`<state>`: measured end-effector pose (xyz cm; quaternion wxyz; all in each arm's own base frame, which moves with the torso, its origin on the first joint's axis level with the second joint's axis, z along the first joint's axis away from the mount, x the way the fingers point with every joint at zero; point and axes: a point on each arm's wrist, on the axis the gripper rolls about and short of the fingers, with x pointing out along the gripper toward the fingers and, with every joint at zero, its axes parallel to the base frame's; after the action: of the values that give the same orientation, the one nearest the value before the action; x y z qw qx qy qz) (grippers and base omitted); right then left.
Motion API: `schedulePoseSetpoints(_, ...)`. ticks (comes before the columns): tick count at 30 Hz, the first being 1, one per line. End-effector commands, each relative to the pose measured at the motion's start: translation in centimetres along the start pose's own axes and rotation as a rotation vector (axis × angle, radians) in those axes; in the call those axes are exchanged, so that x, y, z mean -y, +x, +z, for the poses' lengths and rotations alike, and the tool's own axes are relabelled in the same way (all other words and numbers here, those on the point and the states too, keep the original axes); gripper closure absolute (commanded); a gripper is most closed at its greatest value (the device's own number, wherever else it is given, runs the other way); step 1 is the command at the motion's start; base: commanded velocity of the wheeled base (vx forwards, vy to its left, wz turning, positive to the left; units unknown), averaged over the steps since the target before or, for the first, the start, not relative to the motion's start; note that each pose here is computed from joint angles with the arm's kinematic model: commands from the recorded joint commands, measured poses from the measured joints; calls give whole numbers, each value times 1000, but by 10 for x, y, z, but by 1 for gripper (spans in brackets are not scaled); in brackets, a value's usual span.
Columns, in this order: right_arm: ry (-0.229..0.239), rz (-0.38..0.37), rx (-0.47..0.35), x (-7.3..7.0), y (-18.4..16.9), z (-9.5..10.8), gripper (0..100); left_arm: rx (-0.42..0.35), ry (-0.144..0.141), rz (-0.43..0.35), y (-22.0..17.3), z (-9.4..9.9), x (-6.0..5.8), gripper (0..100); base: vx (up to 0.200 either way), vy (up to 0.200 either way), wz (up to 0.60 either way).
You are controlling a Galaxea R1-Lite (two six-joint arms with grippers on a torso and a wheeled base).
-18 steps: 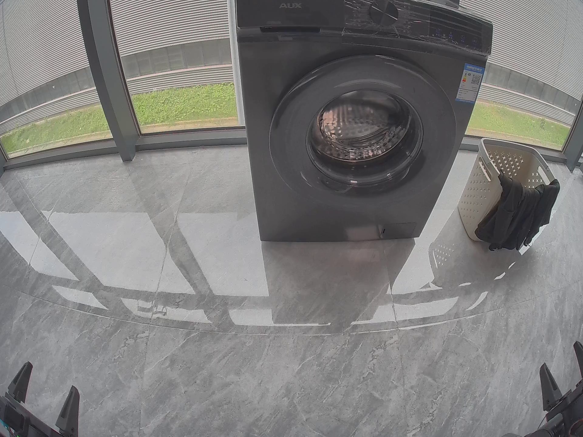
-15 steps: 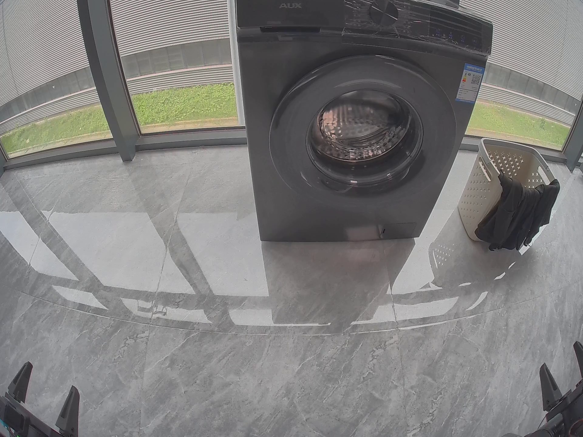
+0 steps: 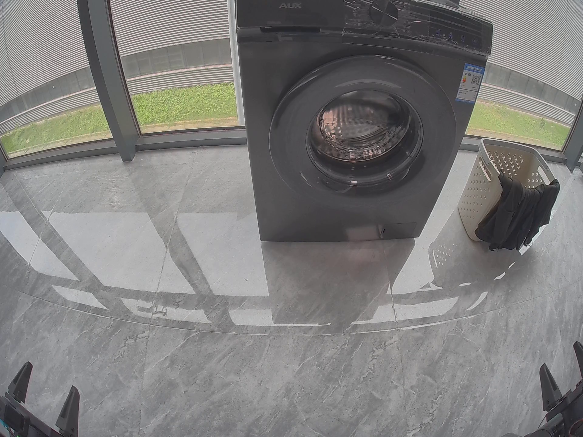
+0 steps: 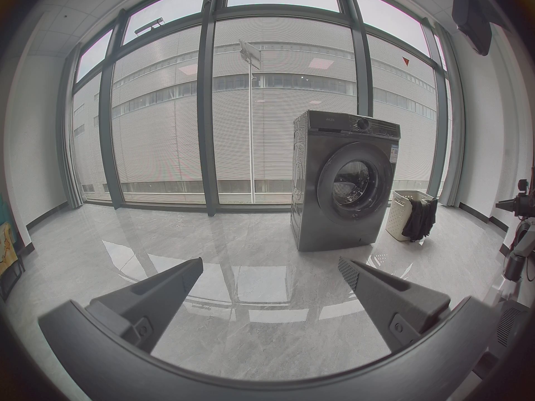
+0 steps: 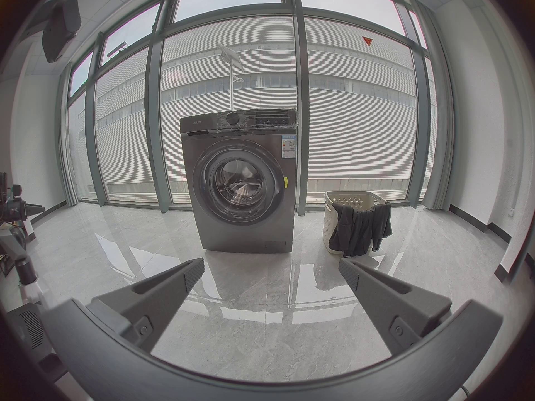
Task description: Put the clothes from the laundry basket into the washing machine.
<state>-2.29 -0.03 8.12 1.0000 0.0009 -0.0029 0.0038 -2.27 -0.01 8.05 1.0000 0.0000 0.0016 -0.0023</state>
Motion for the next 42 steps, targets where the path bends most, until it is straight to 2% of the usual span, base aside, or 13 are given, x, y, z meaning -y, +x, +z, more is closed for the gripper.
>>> schedulePoseSetpoints(1, 0, 0, -12, 0, 1, -5, 0, -1, 0, 0, 0, -5, 0, 0, 0, 0, 0)
schedulePoseSetpoints(9, 0, 0, -12, 0, 1, -5, 0, -3, -3, -1, 0, -5, 0, 0, 0, 0, 0)
schedulePoseSetpoints(33, 0, -2, -12, 0, 1, -5, 0, -1, 0, 0, 0, -5, 0, 0, 200, 0, 0)
schedulePoseSetpoints(39, 0, -2, -12, 0, 1, -5, 0, -1, -2, 0, 0, -5, 0, 0, 0, 0, 0)
schedulePoseSetpoints(42, 0, -2, -12, 0, 1, -5, 0, -1, -2, 0, 0, -5, 0, 0, 0, -200, 0)
